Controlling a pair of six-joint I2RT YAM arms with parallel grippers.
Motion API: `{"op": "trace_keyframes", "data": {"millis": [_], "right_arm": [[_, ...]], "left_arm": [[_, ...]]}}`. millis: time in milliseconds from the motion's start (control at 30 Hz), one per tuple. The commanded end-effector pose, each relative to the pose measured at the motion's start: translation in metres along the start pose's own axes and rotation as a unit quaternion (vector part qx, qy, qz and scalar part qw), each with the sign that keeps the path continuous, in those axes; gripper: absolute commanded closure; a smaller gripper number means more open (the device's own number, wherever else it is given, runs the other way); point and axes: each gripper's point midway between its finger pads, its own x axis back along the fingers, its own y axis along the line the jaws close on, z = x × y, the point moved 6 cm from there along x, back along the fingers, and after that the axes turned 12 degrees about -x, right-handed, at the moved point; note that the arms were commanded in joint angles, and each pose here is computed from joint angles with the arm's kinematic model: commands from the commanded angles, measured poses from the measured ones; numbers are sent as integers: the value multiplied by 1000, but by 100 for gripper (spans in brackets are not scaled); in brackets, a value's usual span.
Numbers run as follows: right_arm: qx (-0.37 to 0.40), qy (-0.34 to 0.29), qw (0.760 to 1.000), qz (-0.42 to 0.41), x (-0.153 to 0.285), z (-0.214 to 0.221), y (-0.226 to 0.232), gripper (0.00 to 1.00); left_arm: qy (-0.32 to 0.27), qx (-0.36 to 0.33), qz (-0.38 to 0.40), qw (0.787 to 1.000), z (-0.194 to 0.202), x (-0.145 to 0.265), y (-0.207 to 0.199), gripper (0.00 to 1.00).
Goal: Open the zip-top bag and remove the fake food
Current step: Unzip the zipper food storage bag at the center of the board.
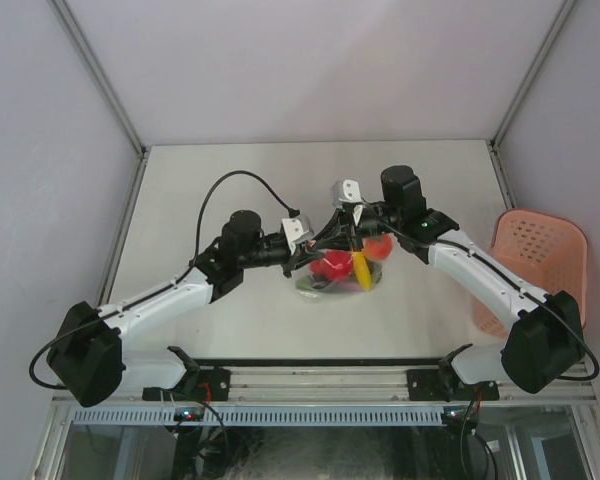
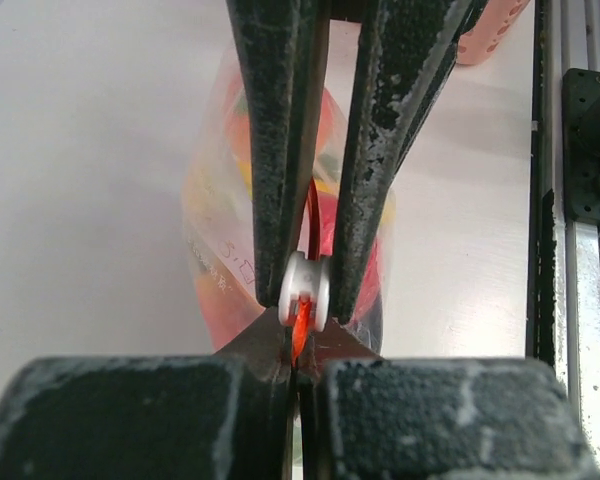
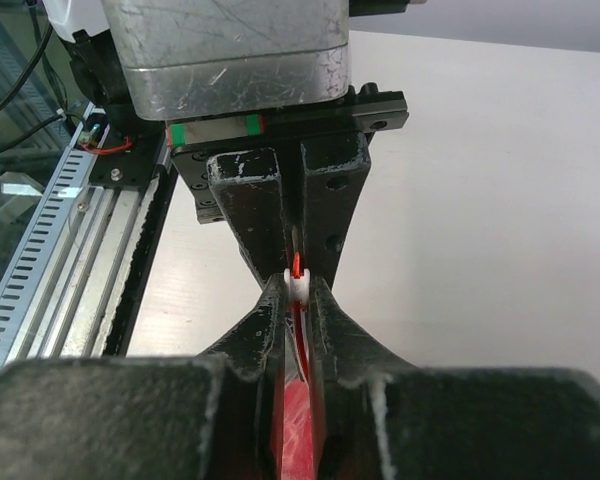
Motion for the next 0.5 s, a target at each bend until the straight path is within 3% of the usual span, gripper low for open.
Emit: {"op": "trace_keyframes", "data": {"millis": [0, 467], "right_arm": [[25, -8, 1000, -1, 4, -8, 4, 97], [26, -17, 999, 36, 30, -11, -8, 100]], "left_arm": [[-43, -43, -24, 998, -39, 6, 13, 100], [-28, -51, -53, 997, -40, 17, 23, 100]]}}
